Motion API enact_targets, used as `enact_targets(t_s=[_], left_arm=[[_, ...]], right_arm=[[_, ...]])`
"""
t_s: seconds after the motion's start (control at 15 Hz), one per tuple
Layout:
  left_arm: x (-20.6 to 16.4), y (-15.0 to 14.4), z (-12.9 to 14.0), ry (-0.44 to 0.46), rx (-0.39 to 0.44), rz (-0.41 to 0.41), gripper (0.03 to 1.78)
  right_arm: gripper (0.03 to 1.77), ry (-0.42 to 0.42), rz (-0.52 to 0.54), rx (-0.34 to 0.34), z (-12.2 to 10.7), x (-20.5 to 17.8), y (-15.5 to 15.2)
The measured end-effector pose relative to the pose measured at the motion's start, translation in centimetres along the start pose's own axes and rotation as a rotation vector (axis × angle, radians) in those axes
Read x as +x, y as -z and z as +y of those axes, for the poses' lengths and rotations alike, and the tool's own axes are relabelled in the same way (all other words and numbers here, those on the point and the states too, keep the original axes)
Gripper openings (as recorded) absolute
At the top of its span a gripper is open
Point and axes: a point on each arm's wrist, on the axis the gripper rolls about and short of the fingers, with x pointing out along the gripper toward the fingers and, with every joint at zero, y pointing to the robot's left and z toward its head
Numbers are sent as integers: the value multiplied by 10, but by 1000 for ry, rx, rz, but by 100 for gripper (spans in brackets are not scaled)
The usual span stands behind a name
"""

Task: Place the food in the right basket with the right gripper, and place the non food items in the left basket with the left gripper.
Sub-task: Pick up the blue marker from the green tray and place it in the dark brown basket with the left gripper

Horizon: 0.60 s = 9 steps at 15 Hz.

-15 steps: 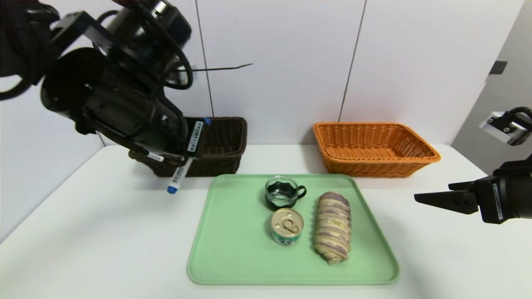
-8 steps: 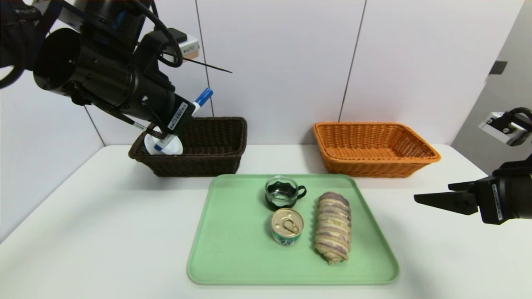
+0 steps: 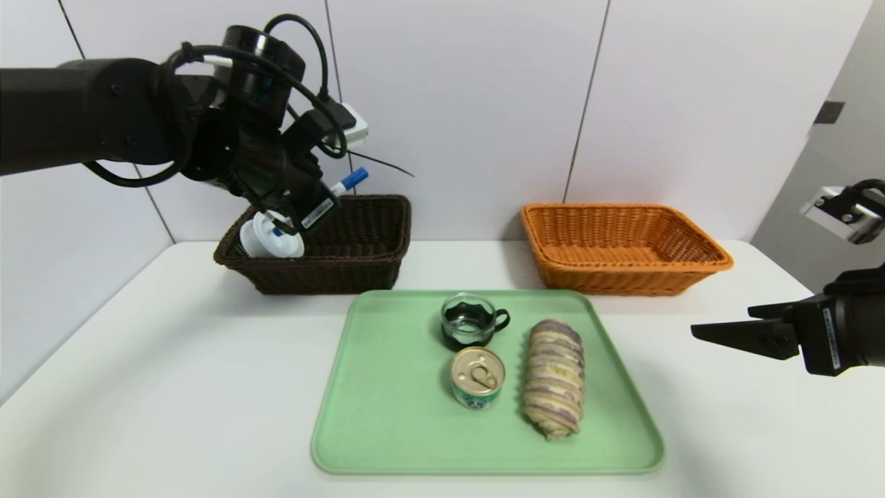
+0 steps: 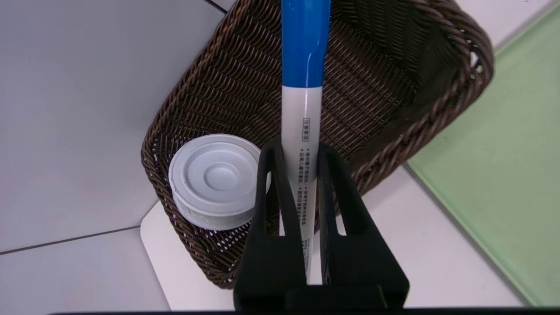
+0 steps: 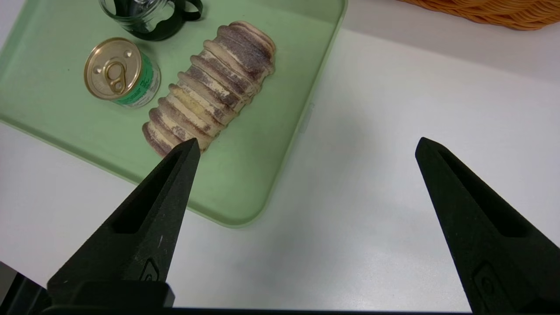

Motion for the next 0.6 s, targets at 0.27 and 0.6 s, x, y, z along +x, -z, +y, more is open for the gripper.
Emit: enact_targets(t_s=[0.27, 0.6], left_arm=[[39, 7, 0, -19, -9, 17, 16], [65, 9, 5, -46, -21, 16, 16]], right_arm=[[170, -1, 0, -1, 0, 0, 0], [170, -2, 3, 0, 0, 1, 0]])
